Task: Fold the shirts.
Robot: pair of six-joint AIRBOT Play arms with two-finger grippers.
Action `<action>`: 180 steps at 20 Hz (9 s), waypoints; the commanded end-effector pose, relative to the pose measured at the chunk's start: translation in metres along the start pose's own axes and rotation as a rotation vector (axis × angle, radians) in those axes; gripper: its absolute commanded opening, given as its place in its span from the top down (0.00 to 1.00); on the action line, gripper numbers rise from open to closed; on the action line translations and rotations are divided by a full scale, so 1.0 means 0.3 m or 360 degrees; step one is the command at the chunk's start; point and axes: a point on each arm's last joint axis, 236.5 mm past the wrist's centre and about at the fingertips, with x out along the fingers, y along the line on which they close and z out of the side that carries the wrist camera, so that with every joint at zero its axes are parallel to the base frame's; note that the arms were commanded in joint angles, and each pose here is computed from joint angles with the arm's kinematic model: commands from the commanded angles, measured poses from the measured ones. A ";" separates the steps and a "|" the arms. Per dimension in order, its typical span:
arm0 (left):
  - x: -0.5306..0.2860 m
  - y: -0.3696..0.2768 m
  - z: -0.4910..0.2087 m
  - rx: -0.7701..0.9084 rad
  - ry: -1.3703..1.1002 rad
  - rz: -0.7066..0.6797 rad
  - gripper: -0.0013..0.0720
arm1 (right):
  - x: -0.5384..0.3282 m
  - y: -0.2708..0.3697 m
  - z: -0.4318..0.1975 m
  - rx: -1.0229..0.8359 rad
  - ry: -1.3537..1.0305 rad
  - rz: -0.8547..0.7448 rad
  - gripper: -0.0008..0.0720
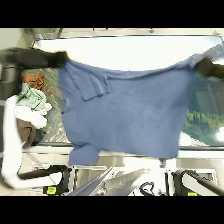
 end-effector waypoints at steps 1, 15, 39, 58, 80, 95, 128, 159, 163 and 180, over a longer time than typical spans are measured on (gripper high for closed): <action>0.459 0.072 -0.236 0.0006 0.0392 0.0036 0.96 | 0.313 -0.263 -0.221 0.0199 0.0228 -0.0167 0.95; 0.553 0.242 -0.090 -0.0015 0.0301 0.0097 0.96 | 0.456 -0.267 0.007 0.0013 0.0476 -0.0026 0.95; 0.479 0.277 -0.430 0.0016 0.0988 0.0166 0.93 | 0.475 -0.385 -0.310 -0.0365 0.1030 -0.0427 0.90; -0.315 0.199 -1.031 -0.0404 0.1376 0.0194 0.05 | -0.011 -0.336 -0.502 0.0302 0.1287 0.0063 0.38; -0.114 0.037 -1.252 -0.0718 0.1382 -0.0322 0.96 | -0.052 -0.397 -0.612 0.0393 0.1351 0.0042 0.38; -0.190 0.009 -1.174 -0.0579 0.1209 -0.0385 0.96 | -0.068 -0.364 -0.999 0.0578 0.1596 -0.0060 0.39; 0.307 0.087 -0.437 -0.0073 0.0794 0.0053 0.96 | 0.343 -0.344 -0.366 0.0135 0.0751 -0.0143 0.95; 0.012 -0.373 -0.224 0.0012 0.0489 -0.0439 0.96 | 0.380 -0.367 -0.438 0.0100 0.1215 0.0192 0.95; 0.210 -0.612 -0.385 0.0152 0.0566 -0.0533 0.96 | 0.264 -0.244 -0.242 -0.0057 0.1026 0.0197 0.95; 0.571 -1.255 -0.899 0.0190 0.0809 -0.0935 0.96 | -0.319 0.173 -0.056 -0.0307 0.0742 0.0177 0.95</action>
